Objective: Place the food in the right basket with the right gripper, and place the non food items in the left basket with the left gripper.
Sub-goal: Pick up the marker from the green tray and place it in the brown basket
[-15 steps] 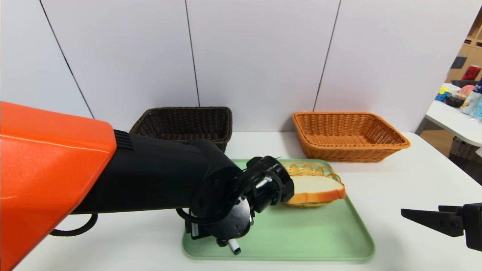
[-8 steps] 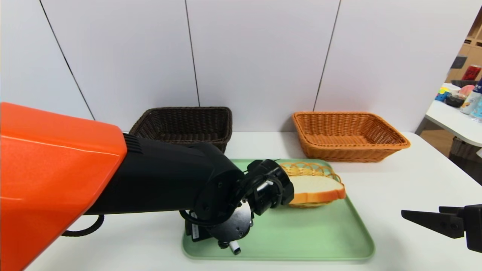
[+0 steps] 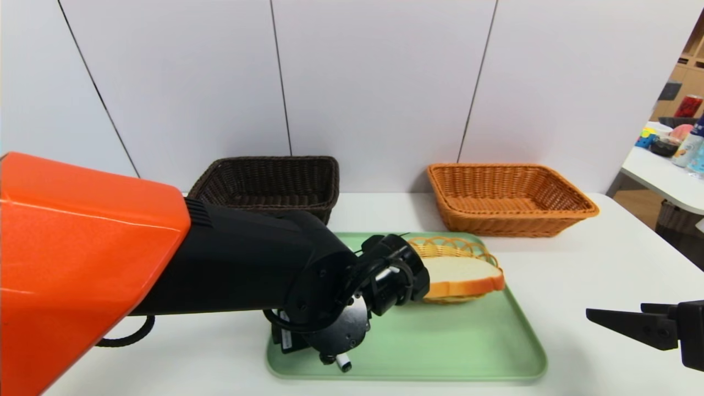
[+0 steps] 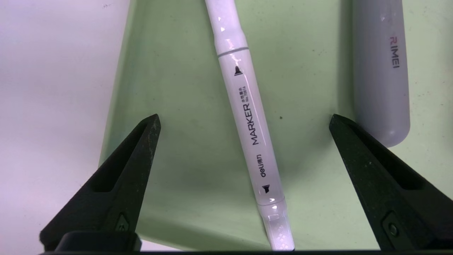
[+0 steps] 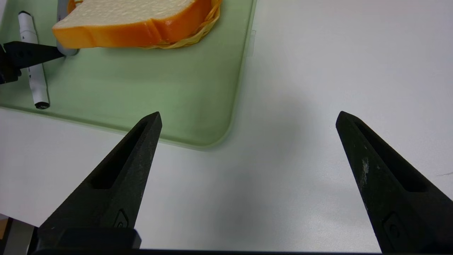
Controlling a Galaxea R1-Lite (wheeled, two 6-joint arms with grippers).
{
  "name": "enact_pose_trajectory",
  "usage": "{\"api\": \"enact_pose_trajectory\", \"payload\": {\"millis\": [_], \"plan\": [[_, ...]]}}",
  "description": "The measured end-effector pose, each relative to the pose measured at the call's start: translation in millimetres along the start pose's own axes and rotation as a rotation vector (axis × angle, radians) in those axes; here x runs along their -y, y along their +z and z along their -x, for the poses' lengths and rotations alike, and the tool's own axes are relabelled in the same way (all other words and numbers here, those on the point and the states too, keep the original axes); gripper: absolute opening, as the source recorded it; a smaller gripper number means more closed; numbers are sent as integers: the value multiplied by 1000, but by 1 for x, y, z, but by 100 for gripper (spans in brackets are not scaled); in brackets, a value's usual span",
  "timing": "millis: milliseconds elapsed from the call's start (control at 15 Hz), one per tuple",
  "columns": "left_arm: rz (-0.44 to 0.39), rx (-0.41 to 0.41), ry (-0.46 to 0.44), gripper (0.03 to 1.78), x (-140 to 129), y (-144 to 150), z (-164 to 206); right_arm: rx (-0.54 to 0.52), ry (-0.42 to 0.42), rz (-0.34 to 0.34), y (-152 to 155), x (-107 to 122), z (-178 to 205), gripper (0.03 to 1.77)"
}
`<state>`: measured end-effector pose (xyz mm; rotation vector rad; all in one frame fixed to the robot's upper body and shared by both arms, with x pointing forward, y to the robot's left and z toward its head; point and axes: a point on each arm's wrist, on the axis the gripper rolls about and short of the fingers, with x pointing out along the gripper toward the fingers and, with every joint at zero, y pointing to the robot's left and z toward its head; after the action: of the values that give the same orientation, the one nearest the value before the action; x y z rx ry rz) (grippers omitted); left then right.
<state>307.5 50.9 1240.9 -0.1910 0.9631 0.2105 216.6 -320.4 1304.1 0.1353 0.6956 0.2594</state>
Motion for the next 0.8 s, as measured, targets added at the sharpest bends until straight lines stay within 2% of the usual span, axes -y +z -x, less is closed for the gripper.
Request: {"api": "enact_pose_trajectory", "payload": {"millis": [667,733,800], "plan": [[0,4,6,169,-1,-1,0,3,1,1,1,0,0,170],[1,4,5,163,-1,-1,0,4,1,1,1,0,0,170],[0,7,7,145,-1,-1,0,3,1,1,1,0,0,170]]}}
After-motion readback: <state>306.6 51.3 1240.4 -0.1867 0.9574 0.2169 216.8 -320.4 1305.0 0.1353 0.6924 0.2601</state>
